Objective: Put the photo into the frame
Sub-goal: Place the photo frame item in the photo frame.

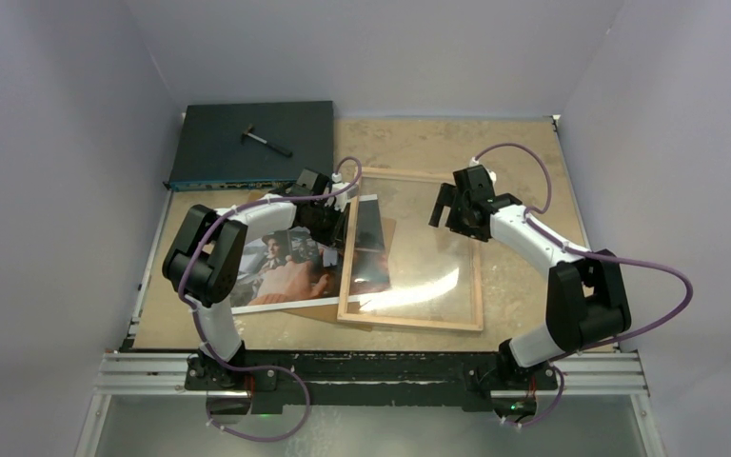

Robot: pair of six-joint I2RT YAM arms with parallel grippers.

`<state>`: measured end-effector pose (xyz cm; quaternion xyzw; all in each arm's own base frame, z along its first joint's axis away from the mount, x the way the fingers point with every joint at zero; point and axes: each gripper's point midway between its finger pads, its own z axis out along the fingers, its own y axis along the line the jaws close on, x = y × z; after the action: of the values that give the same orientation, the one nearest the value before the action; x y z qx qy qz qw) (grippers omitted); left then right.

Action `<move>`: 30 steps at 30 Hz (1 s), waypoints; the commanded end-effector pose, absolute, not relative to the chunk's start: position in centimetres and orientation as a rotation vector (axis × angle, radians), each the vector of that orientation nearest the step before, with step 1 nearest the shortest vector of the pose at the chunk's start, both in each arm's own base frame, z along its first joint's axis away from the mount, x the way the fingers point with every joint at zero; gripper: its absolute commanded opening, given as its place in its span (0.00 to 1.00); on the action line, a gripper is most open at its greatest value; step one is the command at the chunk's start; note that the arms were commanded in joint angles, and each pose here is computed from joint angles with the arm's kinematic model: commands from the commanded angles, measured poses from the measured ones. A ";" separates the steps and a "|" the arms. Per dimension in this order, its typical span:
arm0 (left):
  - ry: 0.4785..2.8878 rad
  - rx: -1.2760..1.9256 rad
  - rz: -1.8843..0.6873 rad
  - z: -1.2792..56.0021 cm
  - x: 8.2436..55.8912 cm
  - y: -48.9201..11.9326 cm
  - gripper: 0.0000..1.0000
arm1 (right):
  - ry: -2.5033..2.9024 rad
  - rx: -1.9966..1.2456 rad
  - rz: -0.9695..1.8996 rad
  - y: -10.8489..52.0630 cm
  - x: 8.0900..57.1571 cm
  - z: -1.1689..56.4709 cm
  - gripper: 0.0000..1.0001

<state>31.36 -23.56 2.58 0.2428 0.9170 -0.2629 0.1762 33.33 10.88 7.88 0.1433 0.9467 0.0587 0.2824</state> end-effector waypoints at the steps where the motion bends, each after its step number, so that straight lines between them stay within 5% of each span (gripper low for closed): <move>1: 2.542 0.719 -0.791 4.0 31.3 -24.4 0.00 | 2.499 0.373 0.110 10.2 33.7 8.8 0.99; 30: 2.546 0.716 -0.791 4.0 31.2 -24.4 0.00 | 2.470 0.387 0.033 8.8 34.4 9.4 0.99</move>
<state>31.34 -23.56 2.58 0.2430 0.9170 -0.2631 0.1758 33.55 9.24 7.84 0.1439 0.9448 0.0193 0.2937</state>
